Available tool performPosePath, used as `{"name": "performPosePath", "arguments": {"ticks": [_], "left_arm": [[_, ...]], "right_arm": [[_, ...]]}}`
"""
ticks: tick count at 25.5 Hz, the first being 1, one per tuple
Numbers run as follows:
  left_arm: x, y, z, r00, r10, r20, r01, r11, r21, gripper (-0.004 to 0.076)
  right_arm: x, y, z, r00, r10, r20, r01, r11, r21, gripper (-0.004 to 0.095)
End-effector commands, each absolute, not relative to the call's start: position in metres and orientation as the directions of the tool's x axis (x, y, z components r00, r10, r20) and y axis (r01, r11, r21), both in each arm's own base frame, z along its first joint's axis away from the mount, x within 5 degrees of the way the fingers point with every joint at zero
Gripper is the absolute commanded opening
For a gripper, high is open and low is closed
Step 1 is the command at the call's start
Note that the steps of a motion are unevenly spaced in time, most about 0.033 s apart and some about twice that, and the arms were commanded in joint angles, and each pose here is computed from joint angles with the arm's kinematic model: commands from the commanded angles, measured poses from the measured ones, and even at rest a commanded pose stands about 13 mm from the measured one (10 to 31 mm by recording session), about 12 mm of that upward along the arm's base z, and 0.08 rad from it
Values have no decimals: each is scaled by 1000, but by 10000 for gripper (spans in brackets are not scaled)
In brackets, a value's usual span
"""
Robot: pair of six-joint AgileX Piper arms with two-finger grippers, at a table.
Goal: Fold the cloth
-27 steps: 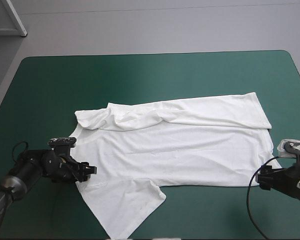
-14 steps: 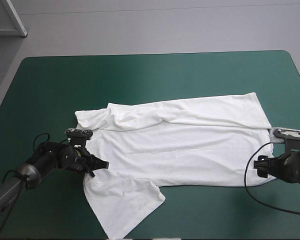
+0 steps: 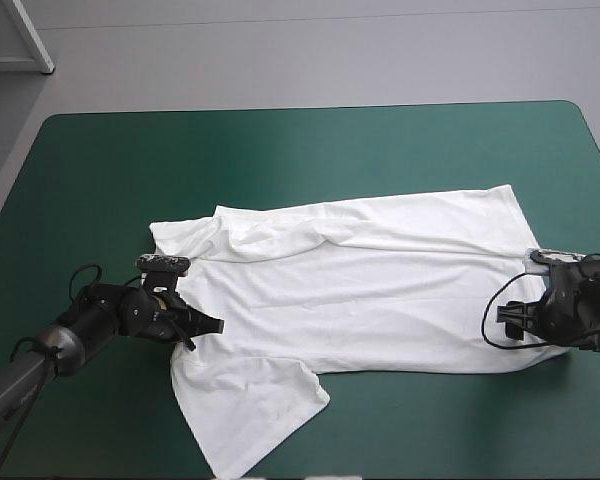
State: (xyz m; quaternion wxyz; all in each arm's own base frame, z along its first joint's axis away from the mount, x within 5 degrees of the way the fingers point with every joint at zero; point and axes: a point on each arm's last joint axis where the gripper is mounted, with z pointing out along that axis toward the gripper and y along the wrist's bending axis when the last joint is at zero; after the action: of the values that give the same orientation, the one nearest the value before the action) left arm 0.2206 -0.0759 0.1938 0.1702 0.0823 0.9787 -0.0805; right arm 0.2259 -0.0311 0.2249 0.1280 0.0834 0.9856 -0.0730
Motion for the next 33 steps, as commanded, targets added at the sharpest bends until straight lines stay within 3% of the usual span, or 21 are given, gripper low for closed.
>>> {"name": "performPosePath", "arguments": {"ticks": [1,4,6,12,18,22,23,26,28,29,33], "left_arm": [[205,-79,172,-977,133,-165,159,975,-154,-10],[205,-79,172,-978,133,-163,159,975,-155,-10],[206,-79,172,-977,132,-170,159,975,-155,-10],[206,-79,173,-975,131,-179,160,975,-156,-10],[210,-80,211,-947,139,-291,193,967,-168,-10],[211,-81,278,-888,145,-436,244,953,-179,-10],[210,-80,298,-862,148,-485,260,950,-172,-10],[193,-68,401,-704,173,-688,304,950,-73,-10],[178,-58,456,-618,176,-766,295,955,-18,-10],[173,-54,471,-588,176,-789,285,958,2,-10],[122,-28,578,-244,137,-960,213,973,84,-10]], "right_arm": [[237,-41,224,-938,189,-290,215,975,-61,822],[240,-45,213,-946,224,-233,231,973,-4,790],[240,-42,208,-951,219,-216,215,976,42,678],[239,-37,209,-954,197,-226,180,979,94,-18],[236,-30,263,-914,161,-373,114,983,144,-14],[225,-26,331,-843,106,-527,45,991,127,-14],[221,-25,346,-822,99,-561,37,992,121,-14],[190,-20,438,-641,43,-766,3,999,54,-14],[167,-18,489,-523,36,-852,29,999,25,-14],[162,-18,501,-492,32,-870,35,999,17,-14],[109,-12,582,-210,-19,-978,84,996,-38,-14]]}}
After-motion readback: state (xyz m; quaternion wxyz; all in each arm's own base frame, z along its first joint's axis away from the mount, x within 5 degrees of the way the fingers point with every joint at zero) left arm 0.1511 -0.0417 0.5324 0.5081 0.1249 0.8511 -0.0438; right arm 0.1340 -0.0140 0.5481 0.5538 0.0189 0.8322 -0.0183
